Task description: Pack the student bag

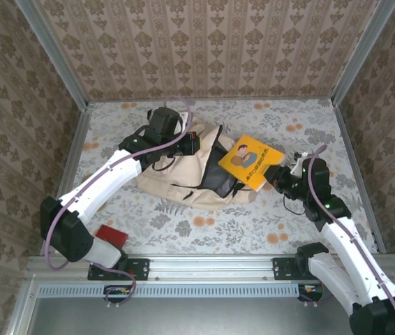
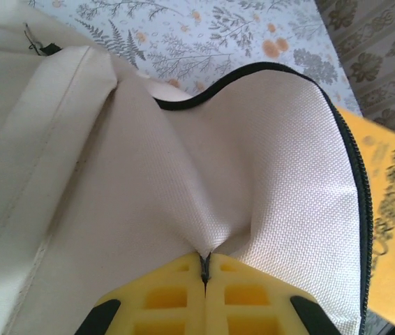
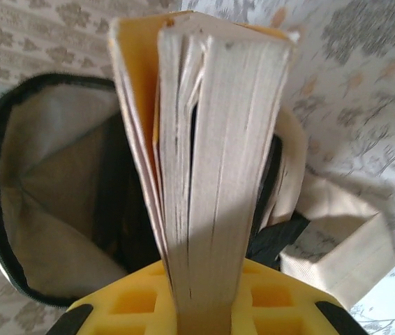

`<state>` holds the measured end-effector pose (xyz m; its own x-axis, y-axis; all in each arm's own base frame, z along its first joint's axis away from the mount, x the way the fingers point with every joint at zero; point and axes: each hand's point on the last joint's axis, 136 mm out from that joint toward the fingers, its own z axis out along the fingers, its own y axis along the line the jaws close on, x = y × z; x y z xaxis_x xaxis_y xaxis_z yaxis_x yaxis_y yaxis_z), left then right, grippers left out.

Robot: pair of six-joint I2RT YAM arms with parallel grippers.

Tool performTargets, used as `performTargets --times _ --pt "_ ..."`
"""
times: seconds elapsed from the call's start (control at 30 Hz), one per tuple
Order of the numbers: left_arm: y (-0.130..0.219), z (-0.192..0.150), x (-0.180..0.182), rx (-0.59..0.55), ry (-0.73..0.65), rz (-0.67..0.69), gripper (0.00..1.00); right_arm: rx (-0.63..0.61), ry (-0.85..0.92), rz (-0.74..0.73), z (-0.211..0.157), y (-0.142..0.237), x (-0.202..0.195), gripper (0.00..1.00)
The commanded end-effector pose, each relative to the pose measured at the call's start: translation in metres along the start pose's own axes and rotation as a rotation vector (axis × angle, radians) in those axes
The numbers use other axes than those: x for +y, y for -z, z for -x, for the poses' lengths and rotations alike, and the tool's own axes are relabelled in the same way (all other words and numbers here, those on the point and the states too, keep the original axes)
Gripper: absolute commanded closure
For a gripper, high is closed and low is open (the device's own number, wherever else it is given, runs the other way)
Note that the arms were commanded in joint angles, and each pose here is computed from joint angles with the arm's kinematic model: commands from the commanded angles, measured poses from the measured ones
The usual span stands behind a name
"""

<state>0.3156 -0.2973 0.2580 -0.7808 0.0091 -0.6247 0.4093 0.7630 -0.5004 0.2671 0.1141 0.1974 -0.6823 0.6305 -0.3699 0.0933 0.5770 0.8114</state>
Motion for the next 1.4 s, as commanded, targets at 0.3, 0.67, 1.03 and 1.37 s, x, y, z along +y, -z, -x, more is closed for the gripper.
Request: performTargets --times 0.3,0.67,1.03,1.37 --pt "0.018 0.028 -0.030 -0.108 -0.019 -0.131 1.00 0.100 0.054 0.237 -0.015 -0.022 0.060 0.92" --pt "0.023 0.026 -0.031 -0.114 -0.018 -0.142 1.00 0.157 0.059 0.364 -0.017 -0.051 0.105 0.91" --pt "0.029 0.034 -0.036 -0.140 -0.018 -0.161 1.00 0.173 0.003 0.291 -0.026 -0.135 0.113 0.93" --pt "0.031 0.031 -0.033 -0.139 0.000 -0.162 1.00 0.126 -0.006 0.144 -0.041 -0.216 0.096 0.94"
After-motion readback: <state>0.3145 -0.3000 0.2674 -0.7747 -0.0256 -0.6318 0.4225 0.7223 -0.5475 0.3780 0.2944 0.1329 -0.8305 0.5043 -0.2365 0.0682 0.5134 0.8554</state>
